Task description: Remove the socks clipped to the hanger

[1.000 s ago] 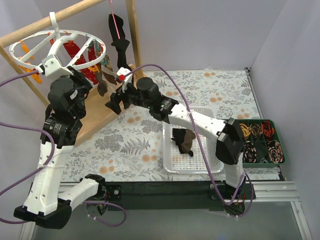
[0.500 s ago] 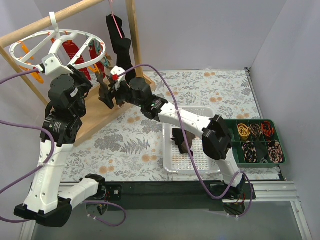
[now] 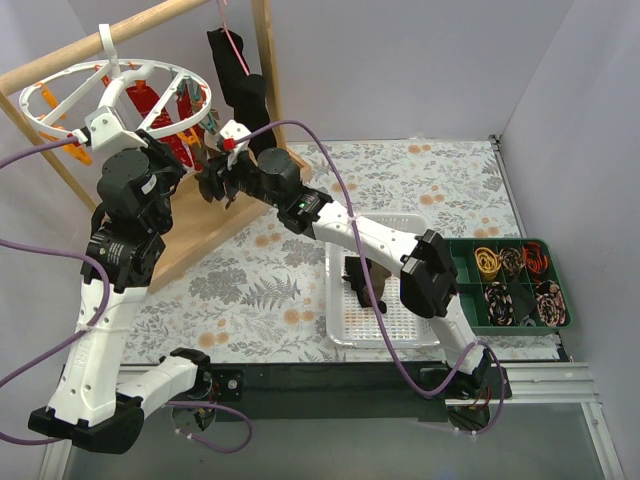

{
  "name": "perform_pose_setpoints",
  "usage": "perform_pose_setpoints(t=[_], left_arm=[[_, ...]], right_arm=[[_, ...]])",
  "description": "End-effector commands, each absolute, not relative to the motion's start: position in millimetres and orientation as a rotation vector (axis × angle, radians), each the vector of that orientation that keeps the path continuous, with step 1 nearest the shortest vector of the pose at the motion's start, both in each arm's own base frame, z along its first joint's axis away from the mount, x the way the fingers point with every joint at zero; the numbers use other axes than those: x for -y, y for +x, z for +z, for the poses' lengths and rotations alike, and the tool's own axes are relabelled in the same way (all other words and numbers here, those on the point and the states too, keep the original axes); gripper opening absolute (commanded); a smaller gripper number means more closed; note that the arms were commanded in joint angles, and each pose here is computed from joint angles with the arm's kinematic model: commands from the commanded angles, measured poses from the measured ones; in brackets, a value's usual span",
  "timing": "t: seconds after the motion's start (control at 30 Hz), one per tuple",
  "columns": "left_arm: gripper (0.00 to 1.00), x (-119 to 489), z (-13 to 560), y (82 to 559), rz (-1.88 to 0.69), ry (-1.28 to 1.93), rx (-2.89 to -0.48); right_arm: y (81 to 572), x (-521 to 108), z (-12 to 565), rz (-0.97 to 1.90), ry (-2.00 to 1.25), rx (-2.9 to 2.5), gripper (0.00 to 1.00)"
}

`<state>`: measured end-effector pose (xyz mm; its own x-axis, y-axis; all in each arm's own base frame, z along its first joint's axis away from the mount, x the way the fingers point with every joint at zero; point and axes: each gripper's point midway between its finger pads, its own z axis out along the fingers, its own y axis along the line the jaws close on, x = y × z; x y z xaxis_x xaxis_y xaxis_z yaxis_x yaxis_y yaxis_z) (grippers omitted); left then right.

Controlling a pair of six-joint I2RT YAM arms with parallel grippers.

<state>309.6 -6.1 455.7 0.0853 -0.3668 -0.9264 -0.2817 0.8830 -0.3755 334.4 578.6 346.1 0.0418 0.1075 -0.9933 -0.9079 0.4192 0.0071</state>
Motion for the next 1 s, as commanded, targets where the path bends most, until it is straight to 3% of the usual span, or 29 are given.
perform_pose_setpoints(t=[0.0,0.07,0.17,0.2,0.33,0.43,0.53,0.97], left_arm=[[0.0,7.7,456.9,304.0,-0.08,-0.527,-1.524],[0.0,8.4,457.2,302.8,-0.088,-0.525,-1.523],[0.11,9.6,460.1,300.4,-0.104,-0.527,-1.524],[0.22,11.7,461.1,300.4,-0.117,-0.52,-1.527],[0.44,19.7,465.6,297.1,-0.19,-0.535,-1.54],[0.53,26.4,464.2,295.3,-0.221,-0.523,-1.575],[0.57,32.2,467.3,291.4,-0.26,-0.512,-1.593],[0.56,68.1,481.3,306.0,-0.454,-0.476,-1.637]], right_arm=[[338.7,-579.7,384.7,0.932,-0.739,-1.188,0.48],[337.2,-580.5,386.0,0.941,-0.744,-1.185,0.31],[330.9,-578.0,392.1,0.965,-0.751,-1.178,0.16],[330.6,-576.9,387.5,0.966,-0.756,-1.188,0.14],[322.2,-569.5,394.2,0.986,-0.756,-1.192,0.08],[316.6,-565.9,396.5,0.996,-0.771,-1.189,0.07],[312.0,-560.8,401.9,1.002,-0.769,-1.189,0.07],[293.0,-551.2,411.7,1.013,-0.807,-1.197,0.06]])
